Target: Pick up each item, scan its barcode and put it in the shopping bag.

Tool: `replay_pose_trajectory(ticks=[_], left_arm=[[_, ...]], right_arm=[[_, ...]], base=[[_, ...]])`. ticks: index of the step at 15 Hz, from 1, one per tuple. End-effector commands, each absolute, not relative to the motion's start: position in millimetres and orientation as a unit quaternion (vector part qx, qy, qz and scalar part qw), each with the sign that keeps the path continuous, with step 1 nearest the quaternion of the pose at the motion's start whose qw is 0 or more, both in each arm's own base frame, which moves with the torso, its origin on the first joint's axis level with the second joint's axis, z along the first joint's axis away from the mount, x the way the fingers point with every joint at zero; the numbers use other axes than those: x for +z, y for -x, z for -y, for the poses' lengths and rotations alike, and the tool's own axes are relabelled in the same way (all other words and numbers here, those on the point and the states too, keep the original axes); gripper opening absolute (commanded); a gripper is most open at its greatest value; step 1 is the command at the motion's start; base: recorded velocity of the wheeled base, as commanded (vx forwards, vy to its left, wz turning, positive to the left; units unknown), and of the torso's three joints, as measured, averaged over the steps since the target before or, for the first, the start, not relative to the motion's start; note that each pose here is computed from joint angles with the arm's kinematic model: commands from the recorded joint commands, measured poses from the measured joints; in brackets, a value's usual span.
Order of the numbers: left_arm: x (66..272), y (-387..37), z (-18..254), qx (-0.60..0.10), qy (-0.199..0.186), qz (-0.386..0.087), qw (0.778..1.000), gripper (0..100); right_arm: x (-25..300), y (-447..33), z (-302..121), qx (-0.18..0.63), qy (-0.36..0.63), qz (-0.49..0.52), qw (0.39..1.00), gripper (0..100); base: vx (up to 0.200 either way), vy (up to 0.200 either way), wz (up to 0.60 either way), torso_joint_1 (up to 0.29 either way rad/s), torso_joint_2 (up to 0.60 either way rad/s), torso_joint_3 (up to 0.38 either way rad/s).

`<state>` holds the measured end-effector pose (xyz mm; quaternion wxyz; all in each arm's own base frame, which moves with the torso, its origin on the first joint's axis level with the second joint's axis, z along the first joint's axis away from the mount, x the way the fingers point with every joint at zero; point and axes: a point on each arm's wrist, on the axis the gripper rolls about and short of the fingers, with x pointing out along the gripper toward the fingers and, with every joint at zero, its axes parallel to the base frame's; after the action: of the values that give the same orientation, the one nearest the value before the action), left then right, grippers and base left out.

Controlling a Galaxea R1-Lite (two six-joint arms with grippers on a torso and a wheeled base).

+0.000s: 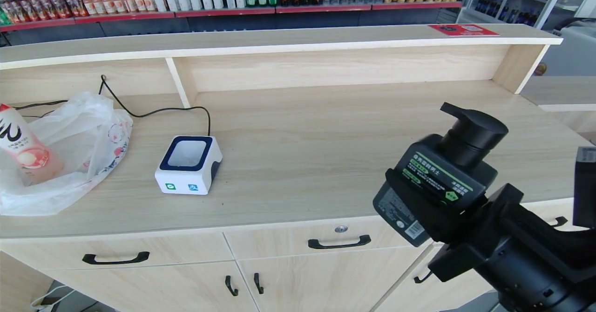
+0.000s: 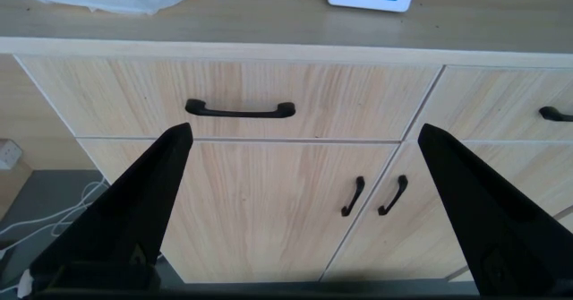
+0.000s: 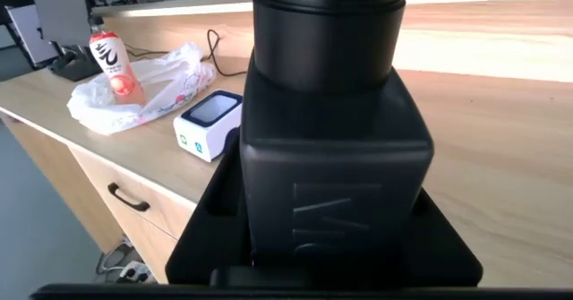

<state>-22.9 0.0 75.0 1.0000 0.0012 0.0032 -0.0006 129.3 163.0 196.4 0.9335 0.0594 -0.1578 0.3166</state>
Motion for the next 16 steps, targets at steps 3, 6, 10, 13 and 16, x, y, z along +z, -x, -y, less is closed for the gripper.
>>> replay_pose_trajectory(ticks=[3, 6, 10, 13, 16], left_arm=[[75, 23, 0, -0.001, -0.002, -0.003, 1.000, 100], [75, 23, 0, -0.001, 0.000, -0.003, 1.000, 100], [75, 23, 0, -0.001, -0.001, -0.002, 1.000, 100], [75, 23, 0, -0.001, 0.000, -0.002, 1.000, 100], [75, 23, 0, -0.001, 0.000, -0.002, 1.000, 100]], right_arm=[[205, -135, -144, 0.268, -0.068, 0.176, 0.945, 0], [210, -136, -134, 0.250, -0.079, 0.187, 0.947, 0], [215, -118, -112, 0.223, -0.111, 0.200, 0.948, 0], [212, -120, -117, 0.234, -0.101, 0.193, 0.948, 0], [214, -122, -119, 0.233, -0.101, 0.195, 0.947, 0]], base=[[0.000, 0.000, 0.00, 0.000, 0.00, 0.000], [-0.200, 0.000, 0.00, 0.006, 0.00, -0.001], [0.000, 0.000, 0.00, 0.000, 0.00, 0.000], [0.000, 0.200, 0.00, 0.015, 0.01, 0.001], [0.000, 0.200, 0.00, 0.004, 0.00, 0.001]])
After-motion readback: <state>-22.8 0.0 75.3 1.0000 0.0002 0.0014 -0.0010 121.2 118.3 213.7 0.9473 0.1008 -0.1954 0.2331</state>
